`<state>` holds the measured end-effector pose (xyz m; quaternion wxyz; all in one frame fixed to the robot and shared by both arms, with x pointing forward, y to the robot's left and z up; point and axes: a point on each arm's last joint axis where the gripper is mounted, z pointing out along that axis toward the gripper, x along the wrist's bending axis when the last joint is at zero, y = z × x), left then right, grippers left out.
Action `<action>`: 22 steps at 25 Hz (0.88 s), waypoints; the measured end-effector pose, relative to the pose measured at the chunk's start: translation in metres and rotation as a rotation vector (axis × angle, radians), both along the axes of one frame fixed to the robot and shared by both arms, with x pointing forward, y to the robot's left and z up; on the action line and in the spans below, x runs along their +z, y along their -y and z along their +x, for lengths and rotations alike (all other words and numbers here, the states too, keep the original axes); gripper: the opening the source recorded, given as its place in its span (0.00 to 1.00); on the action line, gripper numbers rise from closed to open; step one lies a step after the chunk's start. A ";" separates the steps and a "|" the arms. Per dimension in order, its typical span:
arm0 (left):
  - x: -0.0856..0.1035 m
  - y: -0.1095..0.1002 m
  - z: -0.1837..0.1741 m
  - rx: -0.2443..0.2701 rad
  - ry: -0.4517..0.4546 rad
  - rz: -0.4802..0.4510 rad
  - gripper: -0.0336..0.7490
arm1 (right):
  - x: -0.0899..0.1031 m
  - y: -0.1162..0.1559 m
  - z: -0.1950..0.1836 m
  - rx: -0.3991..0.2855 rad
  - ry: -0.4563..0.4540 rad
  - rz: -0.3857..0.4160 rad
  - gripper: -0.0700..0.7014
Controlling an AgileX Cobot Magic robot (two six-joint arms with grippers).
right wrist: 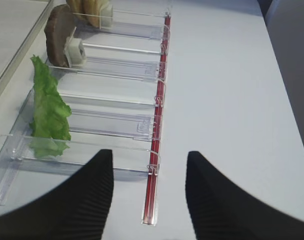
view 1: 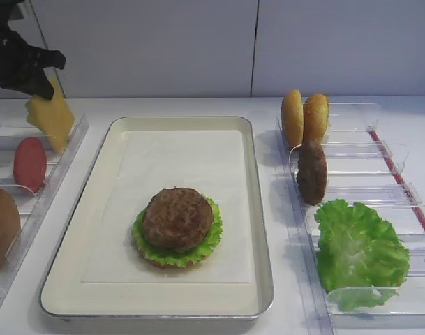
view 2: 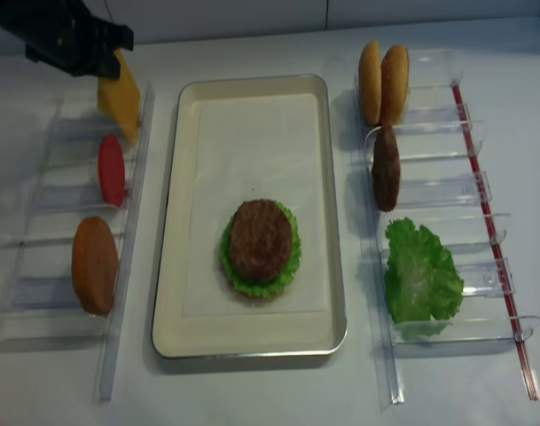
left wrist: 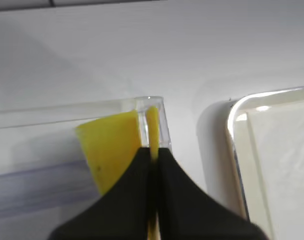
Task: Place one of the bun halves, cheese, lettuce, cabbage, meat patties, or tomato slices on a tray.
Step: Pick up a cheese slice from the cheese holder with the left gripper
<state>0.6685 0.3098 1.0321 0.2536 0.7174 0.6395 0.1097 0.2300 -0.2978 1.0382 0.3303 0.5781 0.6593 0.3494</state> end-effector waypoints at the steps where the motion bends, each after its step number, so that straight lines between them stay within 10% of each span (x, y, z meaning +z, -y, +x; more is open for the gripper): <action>1: 0.007 0.000 -0.002 0.000 0.015 0.001 0.02 | 0.000 0.000 0.000 0.000 0.000 0.000 0.57; 22: 0.089 0.008 -0.063 -0.013 0.065 -0.027 0.02 | 0.000 0.000 0.000 0.000 0.000 0.000 0.57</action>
